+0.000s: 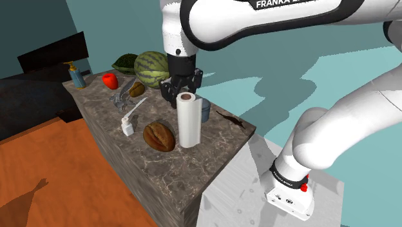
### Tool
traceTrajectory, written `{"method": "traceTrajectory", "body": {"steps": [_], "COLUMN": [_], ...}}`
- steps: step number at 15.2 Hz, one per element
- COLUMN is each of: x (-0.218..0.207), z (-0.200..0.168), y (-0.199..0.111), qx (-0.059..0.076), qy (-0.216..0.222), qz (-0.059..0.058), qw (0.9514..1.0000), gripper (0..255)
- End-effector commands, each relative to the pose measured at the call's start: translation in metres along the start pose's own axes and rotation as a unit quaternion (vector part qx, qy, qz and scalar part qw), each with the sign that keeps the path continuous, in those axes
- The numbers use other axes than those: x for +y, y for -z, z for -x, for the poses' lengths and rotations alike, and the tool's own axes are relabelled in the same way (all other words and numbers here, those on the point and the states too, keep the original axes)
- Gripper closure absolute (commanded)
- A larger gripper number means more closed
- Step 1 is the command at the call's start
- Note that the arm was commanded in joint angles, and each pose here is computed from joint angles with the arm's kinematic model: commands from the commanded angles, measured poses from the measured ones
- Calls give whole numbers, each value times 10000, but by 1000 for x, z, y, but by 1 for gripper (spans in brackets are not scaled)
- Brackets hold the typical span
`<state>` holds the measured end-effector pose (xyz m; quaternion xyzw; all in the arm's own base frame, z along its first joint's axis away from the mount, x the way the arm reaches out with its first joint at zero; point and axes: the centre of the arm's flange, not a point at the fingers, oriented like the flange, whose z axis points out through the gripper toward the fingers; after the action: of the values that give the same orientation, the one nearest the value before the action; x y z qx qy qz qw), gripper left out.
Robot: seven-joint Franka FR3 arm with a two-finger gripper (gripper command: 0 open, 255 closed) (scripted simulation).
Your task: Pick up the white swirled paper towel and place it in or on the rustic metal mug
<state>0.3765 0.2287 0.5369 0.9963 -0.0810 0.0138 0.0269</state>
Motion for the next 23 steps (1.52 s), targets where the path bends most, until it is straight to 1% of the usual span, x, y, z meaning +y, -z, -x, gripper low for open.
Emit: {"method": "traceTrajectory", "body": {"steps": [1,7,23], "x": [0,1,158], "z": [0,0,-136], "y": [10,39,80], "qx": [-2,-2,-2], "qy": [0,0,0], "qz": [1,1,1], "qw": [10000,10000,10000], "gripper": [255,255,255]}}
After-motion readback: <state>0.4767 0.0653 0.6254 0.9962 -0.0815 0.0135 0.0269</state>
